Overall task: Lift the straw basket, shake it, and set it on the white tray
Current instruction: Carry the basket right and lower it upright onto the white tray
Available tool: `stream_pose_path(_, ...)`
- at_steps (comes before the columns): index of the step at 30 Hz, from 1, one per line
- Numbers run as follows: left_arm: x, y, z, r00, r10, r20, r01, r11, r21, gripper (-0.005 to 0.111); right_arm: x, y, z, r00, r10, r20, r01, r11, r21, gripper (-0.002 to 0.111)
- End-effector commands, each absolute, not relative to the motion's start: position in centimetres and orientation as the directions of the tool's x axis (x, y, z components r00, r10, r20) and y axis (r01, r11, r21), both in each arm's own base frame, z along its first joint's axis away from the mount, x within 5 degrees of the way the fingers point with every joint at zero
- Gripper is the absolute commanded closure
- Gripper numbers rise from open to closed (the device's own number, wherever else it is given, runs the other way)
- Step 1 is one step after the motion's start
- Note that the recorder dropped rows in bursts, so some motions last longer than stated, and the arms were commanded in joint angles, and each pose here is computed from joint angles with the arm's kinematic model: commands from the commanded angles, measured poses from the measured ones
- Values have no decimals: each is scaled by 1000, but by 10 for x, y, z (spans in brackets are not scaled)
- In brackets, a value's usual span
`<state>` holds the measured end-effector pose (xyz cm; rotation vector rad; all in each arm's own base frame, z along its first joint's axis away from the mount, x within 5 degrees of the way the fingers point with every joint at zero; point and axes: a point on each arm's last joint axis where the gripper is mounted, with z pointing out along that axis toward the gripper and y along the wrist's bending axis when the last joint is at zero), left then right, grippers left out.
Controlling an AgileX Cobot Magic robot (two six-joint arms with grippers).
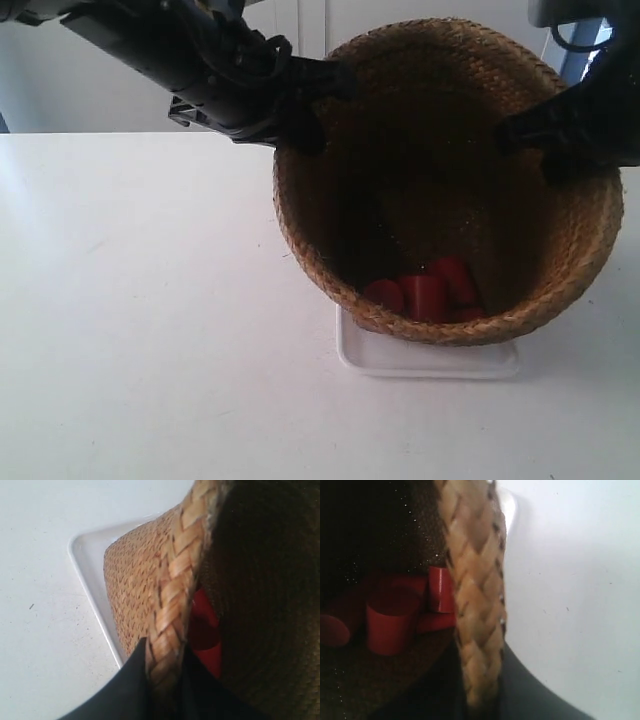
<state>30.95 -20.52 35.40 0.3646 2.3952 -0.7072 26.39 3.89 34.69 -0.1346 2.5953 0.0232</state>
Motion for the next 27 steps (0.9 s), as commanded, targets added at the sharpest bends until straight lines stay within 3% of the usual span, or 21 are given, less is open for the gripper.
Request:
stream_pose_path(1,308,-210,355,-810,68,-583,385,811,-440,107,264,42,350,-848,-84,-524,-115,993,26,108)
stream_pose_path(13,314,-212,346,-811,71,-580,374,826,-422,106,286,44,323,-886,-124,-448,-134,991,-9,107)
stream_pose_path(16,314,-212,346,-809,77,-583,380,825,-418,96,286,44,324,-881,-123,-457,-134,991,-9,99)
stream_pose_path(23,317,-212,348,-788,62,-613,388,823,-416,58,287,44,326,-872,-122,-475,-134,991,-8,75)
stream_pose_path(27,318,-212,349,-775,63,-629,399,821,-408,50,287,43,326,-870,-127,-477,-134,991,-21,63)
